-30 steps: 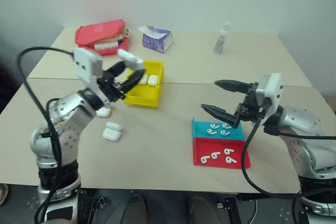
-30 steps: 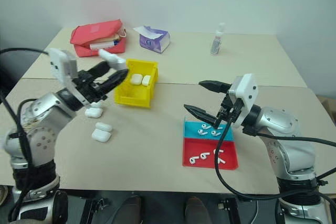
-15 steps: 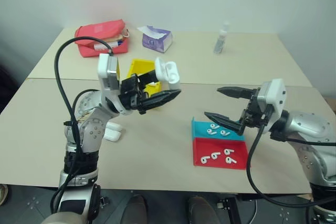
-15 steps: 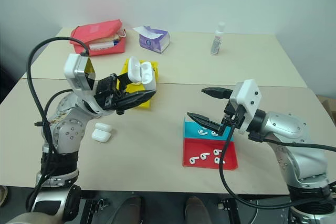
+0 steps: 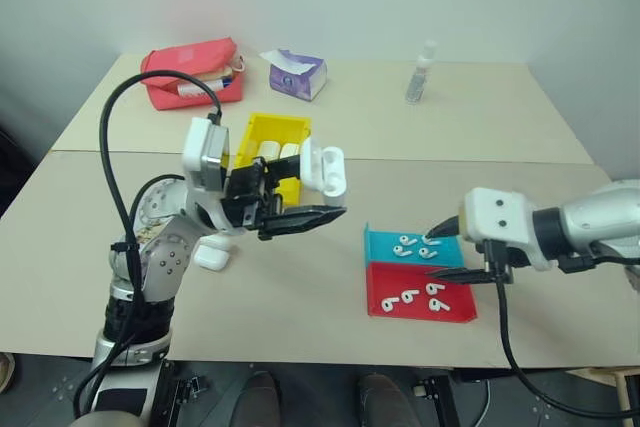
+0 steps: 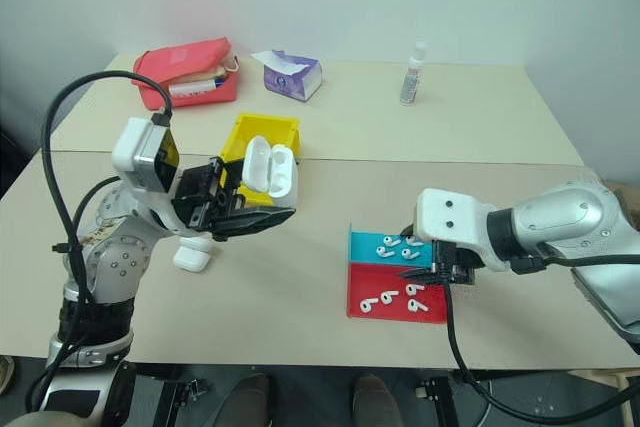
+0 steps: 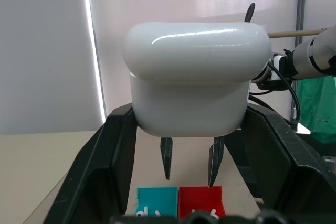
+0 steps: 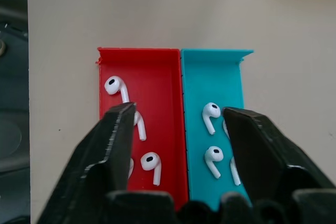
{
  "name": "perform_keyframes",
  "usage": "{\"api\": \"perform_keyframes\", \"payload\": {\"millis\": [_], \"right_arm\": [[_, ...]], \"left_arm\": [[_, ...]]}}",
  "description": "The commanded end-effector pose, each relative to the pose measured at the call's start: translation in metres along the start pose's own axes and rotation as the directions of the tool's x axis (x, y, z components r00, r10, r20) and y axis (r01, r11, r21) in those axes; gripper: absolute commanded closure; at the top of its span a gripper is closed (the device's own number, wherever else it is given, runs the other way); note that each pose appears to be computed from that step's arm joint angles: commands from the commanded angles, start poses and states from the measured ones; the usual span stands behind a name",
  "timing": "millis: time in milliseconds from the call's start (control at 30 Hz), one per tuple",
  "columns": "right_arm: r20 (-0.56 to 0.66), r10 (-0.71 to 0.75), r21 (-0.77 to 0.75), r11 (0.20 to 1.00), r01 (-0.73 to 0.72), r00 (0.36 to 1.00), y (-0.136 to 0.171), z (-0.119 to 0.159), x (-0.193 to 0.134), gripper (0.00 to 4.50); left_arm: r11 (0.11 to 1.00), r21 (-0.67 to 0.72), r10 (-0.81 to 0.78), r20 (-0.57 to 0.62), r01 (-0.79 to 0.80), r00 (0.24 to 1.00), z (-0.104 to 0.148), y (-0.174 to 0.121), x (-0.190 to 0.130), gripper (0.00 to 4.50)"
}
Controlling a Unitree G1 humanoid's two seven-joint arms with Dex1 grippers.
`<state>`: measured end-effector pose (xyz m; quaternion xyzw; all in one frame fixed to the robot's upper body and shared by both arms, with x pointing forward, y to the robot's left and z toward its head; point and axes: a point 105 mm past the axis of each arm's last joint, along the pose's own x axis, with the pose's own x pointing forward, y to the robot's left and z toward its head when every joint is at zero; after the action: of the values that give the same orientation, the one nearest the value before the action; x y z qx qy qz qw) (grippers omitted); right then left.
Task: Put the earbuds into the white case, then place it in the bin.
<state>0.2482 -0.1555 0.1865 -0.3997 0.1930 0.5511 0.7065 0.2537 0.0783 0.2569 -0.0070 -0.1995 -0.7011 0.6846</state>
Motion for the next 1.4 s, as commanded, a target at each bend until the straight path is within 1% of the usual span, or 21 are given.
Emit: {"api": "perform_keyframes", "payload": {"millis": [33,100,200,367,533,667,867,1033,1200,1400], "right_arm": [[-0.087,0.007,-0.004,1.0,-0.008,0.996,0.003,-0.01,0.007,1.85],[-0.13,0.025,-0.013,1.0,-0.027,0.991,0.008,-0.016,0.008,1.85],[-0.159,0.056,0.006,0.998,-0.055,0.986,0.014,-0.022,0.01,1.85],[-0.22,0.067,0.006,0.998,-0.067,0.973,0.016,-0.032,0.012,1.85],[-0.239,0.084,0.023,0.996,-0.08,0.967,0.018,-0.036,0.016,1.85],[-0.248,0.066,0.038,0.998,-0.058,0.967,0.016,-0.041,0.02,1.85],[-0.26,0.069,0.06,0.997,-0.055,0.963,0.017,-0.047,0.029,1.85],[-0.269,0.052,0.07,0.997,-0.035,0.962,0.012,-0.048,0.033,1.85],[-0.26,0.041,0.075,0.997,-0.023,0.965,0.009,-0.044,0.029,1.85],[-0.234,0.076,0.091,0.994,-0.057,0.969,0.02,-0.031,0.019,1.85]], "left_arm": [[0.999,0.019,0.045,0.012,-0.046,0.999,0.01,0.003,0.003,1.78],[0.999,0.006,0.054,0.009,-0.054,0.998,0.01,0.001,0.003,1.78],[0.999,-0.015,0.046,-0.003,-0.046,0.999,0.006,-0.007,0.003,1.78],[0.999,-0.032,0.015,0.0,-0.015,1.0,0.002,-0.018,0.008,1.78],[0.997,-0.077,0.004,0.009,-0.004,1.0,-0.001,-0.021,0.005,1.78],[0.997,-0.076,0.006,-0.003,-0.006,1.0,-0.003,-0.02,-0.001,1.78],[0.997,-0.075,-0.003,-0.008,0.002,1.0,-0.006,-0.022,-0.001,1.78],[0.997,-0.078,-0.002,-0.011,0.001,1.0,-0.01,-0.022,-0.005,1.78],[0.997,-0.076,0.006,-0.012,-0.007,1.0,-0.014,-0.023,-0.008,1.78],[0.997,-0.08,0.012,-0.011,-0.012,1.0,-0.013,-0.024,-0.008,1.78]]}}
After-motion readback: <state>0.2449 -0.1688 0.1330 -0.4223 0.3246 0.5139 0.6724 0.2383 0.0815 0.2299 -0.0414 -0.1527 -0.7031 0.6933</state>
